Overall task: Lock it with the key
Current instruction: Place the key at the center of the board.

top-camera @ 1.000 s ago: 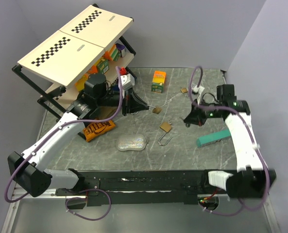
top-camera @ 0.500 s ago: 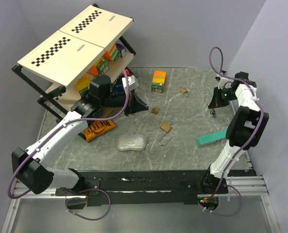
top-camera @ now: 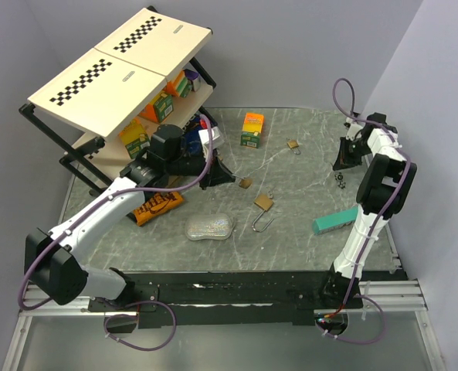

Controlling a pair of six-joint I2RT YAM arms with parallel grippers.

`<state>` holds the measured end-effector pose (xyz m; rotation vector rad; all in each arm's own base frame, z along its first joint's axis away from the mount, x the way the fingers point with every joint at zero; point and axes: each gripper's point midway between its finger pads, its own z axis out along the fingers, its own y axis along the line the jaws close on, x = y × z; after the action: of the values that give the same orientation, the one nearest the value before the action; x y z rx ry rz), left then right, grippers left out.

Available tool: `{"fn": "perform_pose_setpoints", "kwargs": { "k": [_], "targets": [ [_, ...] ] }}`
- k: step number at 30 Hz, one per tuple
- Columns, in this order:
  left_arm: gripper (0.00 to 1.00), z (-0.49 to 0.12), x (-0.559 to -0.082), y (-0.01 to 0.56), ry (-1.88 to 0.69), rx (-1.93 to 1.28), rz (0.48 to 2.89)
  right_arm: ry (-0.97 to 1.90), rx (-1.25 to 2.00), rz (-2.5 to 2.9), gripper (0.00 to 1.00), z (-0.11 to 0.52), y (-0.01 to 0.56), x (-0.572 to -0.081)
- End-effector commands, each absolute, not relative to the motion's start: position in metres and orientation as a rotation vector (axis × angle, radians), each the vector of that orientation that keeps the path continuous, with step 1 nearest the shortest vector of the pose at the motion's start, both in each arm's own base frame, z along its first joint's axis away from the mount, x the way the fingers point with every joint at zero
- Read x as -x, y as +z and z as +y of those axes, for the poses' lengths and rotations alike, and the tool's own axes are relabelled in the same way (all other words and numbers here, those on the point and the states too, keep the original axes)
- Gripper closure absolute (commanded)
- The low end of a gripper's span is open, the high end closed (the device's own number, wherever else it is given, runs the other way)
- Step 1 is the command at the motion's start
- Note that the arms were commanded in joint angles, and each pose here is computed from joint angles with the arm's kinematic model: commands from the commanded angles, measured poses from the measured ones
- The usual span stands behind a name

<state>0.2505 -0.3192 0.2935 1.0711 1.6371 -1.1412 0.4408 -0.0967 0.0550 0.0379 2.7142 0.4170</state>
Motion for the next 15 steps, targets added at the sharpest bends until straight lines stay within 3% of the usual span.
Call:
{"fn": "perform_pose_setpoints", "kwargs": {
  "k": [1,4,8,15],
  "targets": [
    [0.99,-0.324,-0.255,0.294,-1.143,-1.072,1.615,0.375,-0.085,2.662,0.96,-0.106,0.065,-0.469],
    [0.99,-0.325,-0.257,0.290,-1.142,-1.072,1.637,0.386,-0.104,2.667,0.86,-0.106,0.059,-0.473],
    [0.99,-0.327,-0.258,0.285,-1.155,-1.067,1.663,0.376,-0.106,2.648,0.61,-0.107,0.065,-0.479],
    [0.99,-0.330,-0.262,0.289,-1.171,-1.035,1.674,0.383,-0.006,2.554,0.45,-0.097,0.115,-0.483]
  ]
}}
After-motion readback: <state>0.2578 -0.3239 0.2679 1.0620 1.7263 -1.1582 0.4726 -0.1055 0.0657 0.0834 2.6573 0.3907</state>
